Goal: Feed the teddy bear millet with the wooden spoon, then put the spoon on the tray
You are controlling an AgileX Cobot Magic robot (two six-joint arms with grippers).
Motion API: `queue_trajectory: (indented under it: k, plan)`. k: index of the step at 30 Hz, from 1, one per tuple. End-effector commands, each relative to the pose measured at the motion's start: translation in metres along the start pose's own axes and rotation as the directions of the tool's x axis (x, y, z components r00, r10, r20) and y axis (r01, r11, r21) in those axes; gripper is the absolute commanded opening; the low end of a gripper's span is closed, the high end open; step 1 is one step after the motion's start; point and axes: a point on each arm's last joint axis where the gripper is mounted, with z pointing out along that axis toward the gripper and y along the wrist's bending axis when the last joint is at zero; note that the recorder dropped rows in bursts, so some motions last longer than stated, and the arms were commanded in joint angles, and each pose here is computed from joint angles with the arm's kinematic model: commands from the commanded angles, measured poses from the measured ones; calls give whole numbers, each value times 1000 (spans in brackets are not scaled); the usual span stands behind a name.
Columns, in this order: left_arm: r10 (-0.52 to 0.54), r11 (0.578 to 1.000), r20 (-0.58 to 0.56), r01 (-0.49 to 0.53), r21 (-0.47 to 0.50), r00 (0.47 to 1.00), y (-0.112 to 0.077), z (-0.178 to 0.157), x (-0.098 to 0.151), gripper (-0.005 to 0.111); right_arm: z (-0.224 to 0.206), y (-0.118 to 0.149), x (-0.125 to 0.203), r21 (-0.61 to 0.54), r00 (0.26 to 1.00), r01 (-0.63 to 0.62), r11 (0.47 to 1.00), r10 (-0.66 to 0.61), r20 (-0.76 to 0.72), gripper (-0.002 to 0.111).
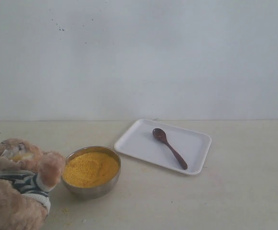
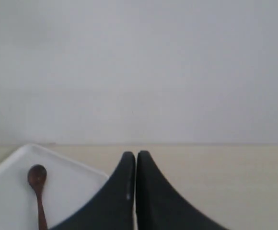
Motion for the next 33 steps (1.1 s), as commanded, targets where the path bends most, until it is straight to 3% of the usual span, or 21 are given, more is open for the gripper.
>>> queue_trajectory:
  k: [1,11,16,24,29,33]
  plan:
    - [12,999,1,-12,39,1000,-5,0,1,4,-45,0,-6,-4,989,9,1000,-9,148,0]
    - [14,999,1,-14,39,1000,-5,0,1,4,-117,2,19,-34,950,19,999,-8,311,0]
    - [14,999,1,-14,39,1000,-5,0,1,4,-128,7,28,-76,956,102,992,-77,283,0]
    - [6,999,20,-7,42,1000,-5,0,-1,4,-128,17,45,-186,977,196,963,-176,118,0]
    - [6,999,20,-7,42,1000,-5,0,-1,4,-129,20,38,-194,960,226,955,-185,208,0]
    - [6,999,20,-7,42,1000,-5,0,-1,4,-132,21,28,-208,948,170,963,-102,302,0]
